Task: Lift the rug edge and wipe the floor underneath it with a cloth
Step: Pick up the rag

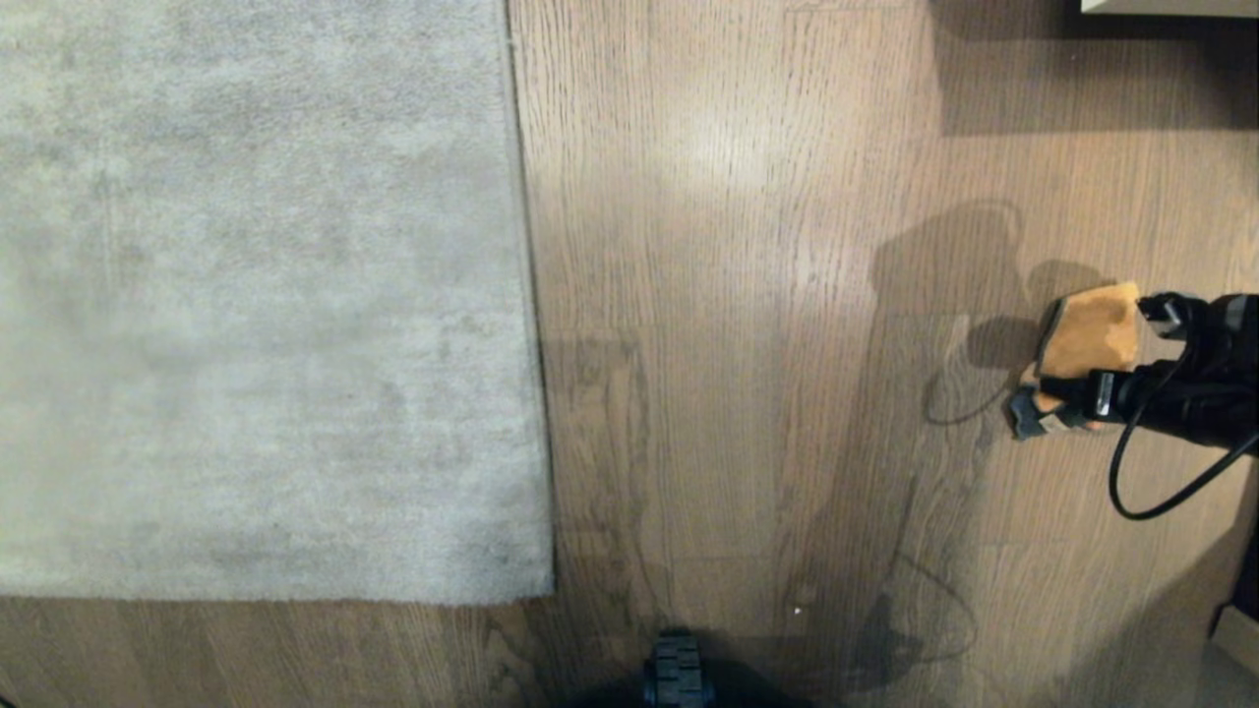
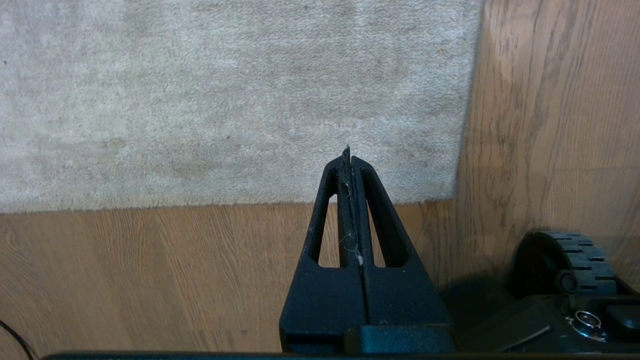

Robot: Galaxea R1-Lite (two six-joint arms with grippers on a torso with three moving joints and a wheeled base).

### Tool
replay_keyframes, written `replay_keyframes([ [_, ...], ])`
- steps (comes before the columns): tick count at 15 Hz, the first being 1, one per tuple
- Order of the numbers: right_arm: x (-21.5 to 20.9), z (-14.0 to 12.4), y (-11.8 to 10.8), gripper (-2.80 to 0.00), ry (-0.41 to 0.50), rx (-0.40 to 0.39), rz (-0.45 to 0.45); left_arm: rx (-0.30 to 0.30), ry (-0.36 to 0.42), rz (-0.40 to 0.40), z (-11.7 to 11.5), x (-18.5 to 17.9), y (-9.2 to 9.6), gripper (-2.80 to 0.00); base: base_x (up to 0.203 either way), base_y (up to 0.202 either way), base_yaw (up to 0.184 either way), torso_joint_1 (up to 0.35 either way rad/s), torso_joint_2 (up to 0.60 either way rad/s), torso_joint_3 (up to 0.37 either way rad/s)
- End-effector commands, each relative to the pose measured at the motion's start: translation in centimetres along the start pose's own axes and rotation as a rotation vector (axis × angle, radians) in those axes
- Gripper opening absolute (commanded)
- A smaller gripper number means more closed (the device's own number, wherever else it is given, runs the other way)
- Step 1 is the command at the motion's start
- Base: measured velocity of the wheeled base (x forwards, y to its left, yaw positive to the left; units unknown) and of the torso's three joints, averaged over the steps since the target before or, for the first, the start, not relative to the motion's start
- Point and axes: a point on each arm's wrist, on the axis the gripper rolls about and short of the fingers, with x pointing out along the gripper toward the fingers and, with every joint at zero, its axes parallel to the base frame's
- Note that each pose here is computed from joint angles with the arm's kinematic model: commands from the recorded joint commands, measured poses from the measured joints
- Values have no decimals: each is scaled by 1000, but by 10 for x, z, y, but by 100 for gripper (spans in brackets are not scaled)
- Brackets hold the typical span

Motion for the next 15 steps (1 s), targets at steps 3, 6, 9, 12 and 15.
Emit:
replay_keyframes([
  [3, 0, 6, 0, -280, -32, -6, -7, 1, 0, 0, 0, 0, 0, -280, 0, 0, 0, 0, 0, 0],
  [6, -6, 14, 1, -280, -58, -13, -9, 1, 0, 0, 0, 0, 0, -280, 0, 0, 0, 0, 0, 0],
  [9, -17, 20, 3, -280, -71, -17, -9, 1, 0, 0, 0, 0, 0, -280, 0, 0, 0, 0, 0, 0],
  [12, -33, 24, 7, -280, -88, -23, -6, 1, 0, 0, 0, 0, 0, -280, 0, 0, 0, 0, 0, 0],
  [15, -52, 27, 11, -280, -96, -26, -7, 1, 0, 0, 0, 0, 0, -280, 0, 0, 0, 0, 0, 0],
])
